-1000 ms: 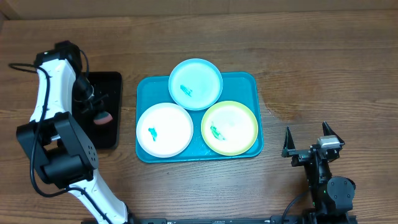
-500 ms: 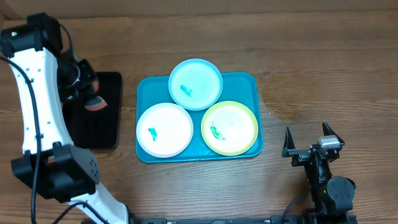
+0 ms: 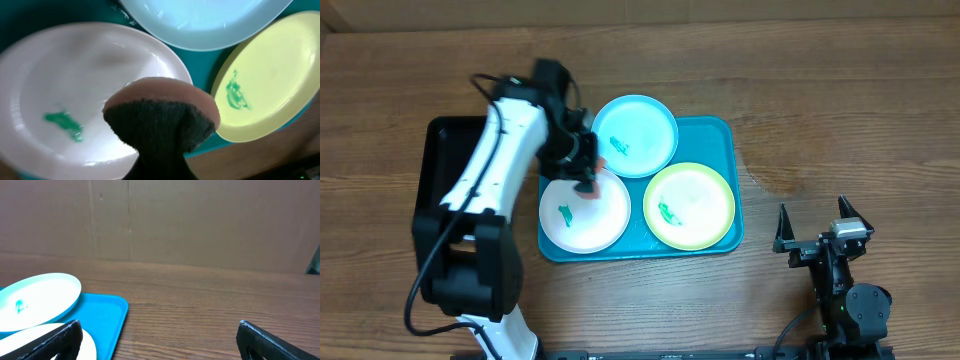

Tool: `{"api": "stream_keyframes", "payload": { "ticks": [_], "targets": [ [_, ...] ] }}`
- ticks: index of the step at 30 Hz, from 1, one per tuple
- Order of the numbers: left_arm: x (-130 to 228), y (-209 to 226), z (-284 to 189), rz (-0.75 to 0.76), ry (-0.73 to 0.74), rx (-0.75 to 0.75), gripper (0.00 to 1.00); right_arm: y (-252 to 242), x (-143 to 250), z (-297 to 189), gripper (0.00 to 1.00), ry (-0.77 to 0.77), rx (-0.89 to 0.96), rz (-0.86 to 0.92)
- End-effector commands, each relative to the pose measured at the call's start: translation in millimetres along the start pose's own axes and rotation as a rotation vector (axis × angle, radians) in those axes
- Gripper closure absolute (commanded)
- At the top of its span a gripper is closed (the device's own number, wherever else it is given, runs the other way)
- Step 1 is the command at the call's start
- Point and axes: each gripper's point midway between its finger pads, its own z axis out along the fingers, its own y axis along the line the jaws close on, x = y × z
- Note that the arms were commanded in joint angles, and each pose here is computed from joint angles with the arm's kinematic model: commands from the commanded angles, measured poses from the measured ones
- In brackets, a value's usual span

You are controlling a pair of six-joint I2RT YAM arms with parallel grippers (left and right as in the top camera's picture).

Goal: Clean dirty plates on tray and stack at the side
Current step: 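Carry the sponge to the white plate and set it down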

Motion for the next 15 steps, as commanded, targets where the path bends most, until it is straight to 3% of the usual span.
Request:
{"api": "stream_keyframes", "payload": {
  "ticks": [1,7,8,9,10,15],
  "targets": [
    [13,-3,34,-0.032,0.019,-0.012,0.96,0,2,0,0.0,-0.003,0.001,-0.001],
    [24,27,67,-0.158,0.001,-0.14,0.96,0,2,0,0.0,-0.003,0.001,-0.001],
    [25,33,71,-0.158,-0.002,-0.158,0.83,0,2,0,0.0,-0.003,0.001,0.0],
    [26,35,72,-0.158,-0.004,-0.165,0.55,0,2,0,0.0,-0.003,0.001,-0.001],
    [26,36,72,-0.155,-0.006,-0.17,0.46,0,2,0,0.0,-0.003,0.001,-0.001],
    [13,27,58,-0.1,-0.031,-0.152,0.46,0,2,0,0.0,-0.003,0.001,-0.001]
  ]
}}
